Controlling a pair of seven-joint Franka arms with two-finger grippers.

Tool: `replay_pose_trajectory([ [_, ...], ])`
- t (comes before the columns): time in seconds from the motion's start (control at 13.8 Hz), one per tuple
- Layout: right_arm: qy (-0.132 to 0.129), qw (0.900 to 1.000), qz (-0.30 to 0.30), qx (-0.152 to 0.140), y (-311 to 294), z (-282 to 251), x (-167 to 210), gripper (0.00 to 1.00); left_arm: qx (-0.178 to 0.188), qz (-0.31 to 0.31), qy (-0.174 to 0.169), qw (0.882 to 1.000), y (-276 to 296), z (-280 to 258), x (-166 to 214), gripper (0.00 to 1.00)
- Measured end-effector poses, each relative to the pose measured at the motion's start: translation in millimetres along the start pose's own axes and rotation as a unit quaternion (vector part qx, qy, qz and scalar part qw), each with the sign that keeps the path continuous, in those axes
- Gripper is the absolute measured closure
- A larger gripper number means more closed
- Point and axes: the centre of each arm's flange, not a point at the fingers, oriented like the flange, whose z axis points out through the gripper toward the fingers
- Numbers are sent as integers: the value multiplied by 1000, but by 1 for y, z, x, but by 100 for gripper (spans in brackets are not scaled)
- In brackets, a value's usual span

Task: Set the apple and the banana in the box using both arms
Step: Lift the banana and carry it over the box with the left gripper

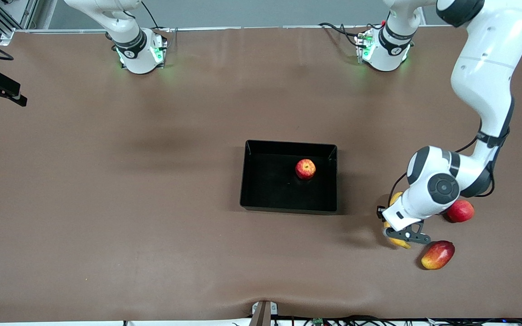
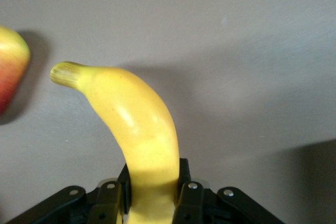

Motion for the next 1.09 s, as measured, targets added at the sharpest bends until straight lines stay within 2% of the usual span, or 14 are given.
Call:
replay_pose_trajectory([
  [0.22, 0, 1000, 1, 0, 1, 0, 0, 0, -6, 30, 8, 999, 47, -65, 6, 65],
  [0.44, 0, 1000, 2, 0, 2, 0, 0, 0, -21, 43, 6, 999, 118, -98, 6, 65],
  [0.8, 0, 1000, 2, 0, 3, 0, 0, 0, -31, 10, -4, 999, 264, -116, -20, 65],
  [1.09, 0, 1000, 3, 0, 3, 0, 0, 0, -35, 7, -8, 999, 358, -100, -42, 65],
])
